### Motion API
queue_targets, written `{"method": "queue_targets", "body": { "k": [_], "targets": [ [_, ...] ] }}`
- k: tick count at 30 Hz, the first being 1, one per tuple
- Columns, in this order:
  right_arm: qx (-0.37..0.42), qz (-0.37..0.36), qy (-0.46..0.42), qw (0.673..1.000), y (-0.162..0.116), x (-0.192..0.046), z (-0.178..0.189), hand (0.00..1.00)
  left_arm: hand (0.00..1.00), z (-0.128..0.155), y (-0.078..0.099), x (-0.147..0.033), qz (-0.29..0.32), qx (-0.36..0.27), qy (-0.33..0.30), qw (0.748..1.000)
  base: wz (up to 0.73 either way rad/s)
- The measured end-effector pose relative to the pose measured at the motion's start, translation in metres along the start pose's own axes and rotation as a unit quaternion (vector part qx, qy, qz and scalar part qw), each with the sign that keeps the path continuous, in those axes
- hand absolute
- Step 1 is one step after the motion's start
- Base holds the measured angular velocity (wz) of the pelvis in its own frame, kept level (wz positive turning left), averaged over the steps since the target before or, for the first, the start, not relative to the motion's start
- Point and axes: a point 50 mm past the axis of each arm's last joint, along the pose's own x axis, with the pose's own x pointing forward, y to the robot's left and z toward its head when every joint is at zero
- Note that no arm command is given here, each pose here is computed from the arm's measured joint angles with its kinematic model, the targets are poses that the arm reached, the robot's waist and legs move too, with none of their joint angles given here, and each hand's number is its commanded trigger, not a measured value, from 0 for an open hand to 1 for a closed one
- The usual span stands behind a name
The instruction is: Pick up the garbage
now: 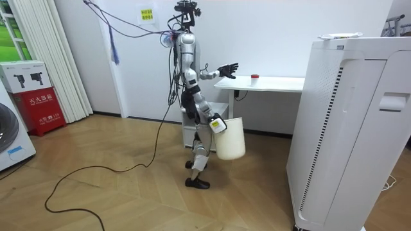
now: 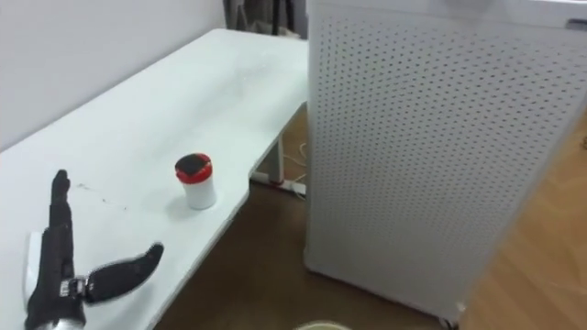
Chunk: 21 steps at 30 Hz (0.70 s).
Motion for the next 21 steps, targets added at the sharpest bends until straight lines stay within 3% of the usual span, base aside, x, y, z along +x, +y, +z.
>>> {"method": "queue_targets", "body": {
  "k": [21],
  "targets": [
    [-0.046, 0.038, 0.002, 0.998, 0.0067, 0.0027, 0.0052, 1.0, 0.0, 0.0001, -0.0017, -0.0037, -0.018, 0.004, -0.003, 1.0, 0.03]
  ]
}}
